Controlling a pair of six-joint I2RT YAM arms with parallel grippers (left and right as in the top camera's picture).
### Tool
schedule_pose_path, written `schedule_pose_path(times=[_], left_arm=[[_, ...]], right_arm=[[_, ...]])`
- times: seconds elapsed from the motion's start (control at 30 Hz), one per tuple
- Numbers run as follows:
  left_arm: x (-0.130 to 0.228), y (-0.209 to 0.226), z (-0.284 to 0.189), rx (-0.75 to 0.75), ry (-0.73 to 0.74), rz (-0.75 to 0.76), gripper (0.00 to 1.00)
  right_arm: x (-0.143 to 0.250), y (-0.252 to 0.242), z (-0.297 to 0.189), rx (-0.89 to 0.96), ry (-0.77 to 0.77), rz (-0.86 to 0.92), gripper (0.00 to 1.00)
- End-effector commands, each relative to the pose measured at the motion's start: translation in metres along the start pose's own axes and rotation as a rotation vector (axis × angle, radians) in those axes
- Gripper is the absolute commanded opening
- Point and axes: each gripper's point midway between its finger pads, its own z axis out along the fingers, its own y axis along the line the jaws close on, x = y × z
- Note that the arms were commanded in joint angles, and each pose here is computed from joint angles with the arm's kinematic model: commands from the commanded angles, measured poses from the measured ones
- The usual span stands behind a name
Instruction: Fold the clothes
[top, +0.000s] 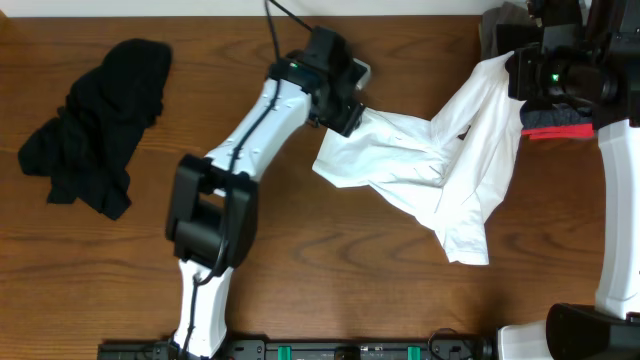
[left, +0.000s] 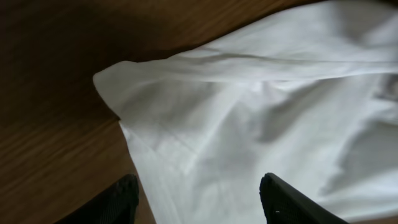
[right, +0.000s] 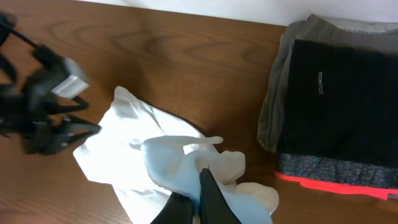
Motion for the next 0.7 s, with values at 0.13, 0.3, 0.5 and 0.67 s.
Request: schedule_pose_path(times=[0.13, 0.3, 0.5, 0.67], left_arm=[[0.003, 0.034, 0.029, -0.15, 0.013, 0.014, 0.64], [-0.005, 0.038, 0.034, -0.155, -0.024, 0.017, 0.65], [-0.004, 0.042, 0.051, -0.154, -0.031, -0.027, 0.72], [0.004, 0.044, 0.063, -0.152, -0.004, -0.04, 0.72]], right_arm=[[0.0, 0.002, -0.001, -0.013, -0.001, -0.021, 0.01], [0.001, 0.002, 0.0, -0.014, 0.002, -0.021, 0.02], [0.002, 0.002, 0.0, -0.014, 0.005, -0.027, 0.02], [0.003, 0.002, 0.0, -0.014, 0.009, -0.03, 0.04]])
